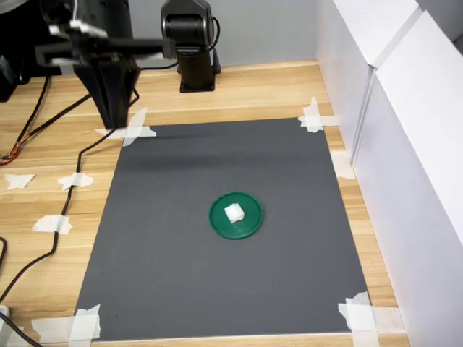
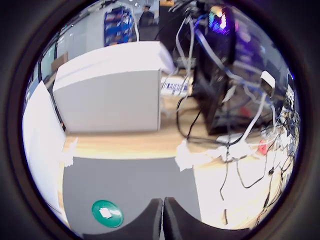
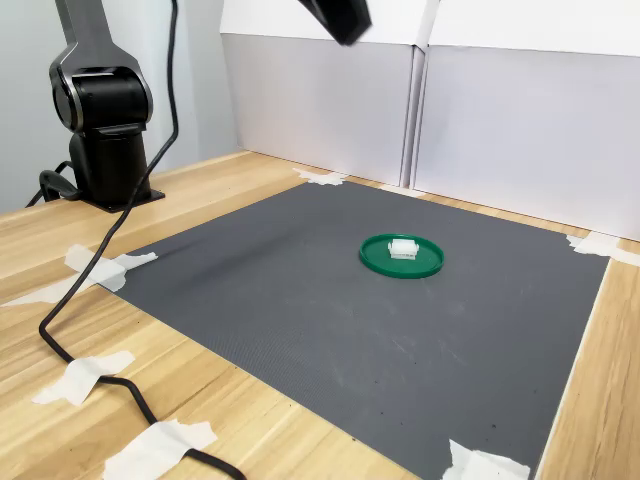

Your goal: Grasp a white terminal and put it on the green lid.

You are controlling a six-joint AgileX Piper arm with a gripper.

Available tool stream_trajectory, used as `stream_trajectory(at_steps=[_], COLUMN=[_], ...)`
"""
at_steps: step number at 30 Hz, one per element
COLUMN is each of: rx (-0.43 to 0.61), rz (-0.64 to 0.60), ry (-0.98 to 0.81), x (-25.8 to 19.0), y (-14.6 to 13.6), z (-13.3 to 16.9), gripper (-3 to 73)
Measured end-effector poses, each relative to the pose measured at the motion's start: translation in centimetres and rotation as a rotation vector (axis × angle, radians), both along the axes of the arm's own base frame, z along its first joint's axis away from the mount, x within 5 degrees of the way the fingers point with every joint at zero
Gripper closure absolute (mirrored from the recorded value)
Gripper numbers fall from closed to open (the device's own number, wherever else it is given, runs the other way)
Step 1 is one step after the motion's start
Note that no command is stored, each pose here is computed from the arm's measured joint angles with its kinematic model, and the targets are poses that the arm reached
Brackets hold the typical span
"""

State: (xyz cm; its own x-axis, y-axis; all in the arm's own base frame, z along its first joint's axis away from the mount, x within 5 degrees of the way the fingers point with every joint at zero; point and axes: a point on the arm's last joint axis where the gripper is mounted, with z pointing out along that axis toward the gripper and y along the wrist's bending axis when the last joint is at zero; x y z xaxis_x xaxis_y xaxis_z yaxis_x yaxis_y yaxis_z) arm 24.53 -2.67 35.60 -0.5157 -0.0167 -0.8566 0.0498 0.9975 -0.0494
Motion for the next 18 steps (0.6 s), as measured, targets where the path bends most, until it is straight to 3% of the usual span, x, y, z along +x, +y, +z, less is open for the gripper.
stream_trajectory(at_steps=[4,9,13,18], rx=[-0.028,-0.054,-0.067,-0.087], rz=[-0.017,-0.034,-0.031,-0.018], ry=[-0.23,-0.448,-0.491,-0.467], x=[-6.5,-12.9,-16.2,-17.8], y=[0.7,1.3,1.7,2.0], z=[-1.2,-5.2,-9.1,-11.5], gripper=[71.1,71.1,71.1,71.1])
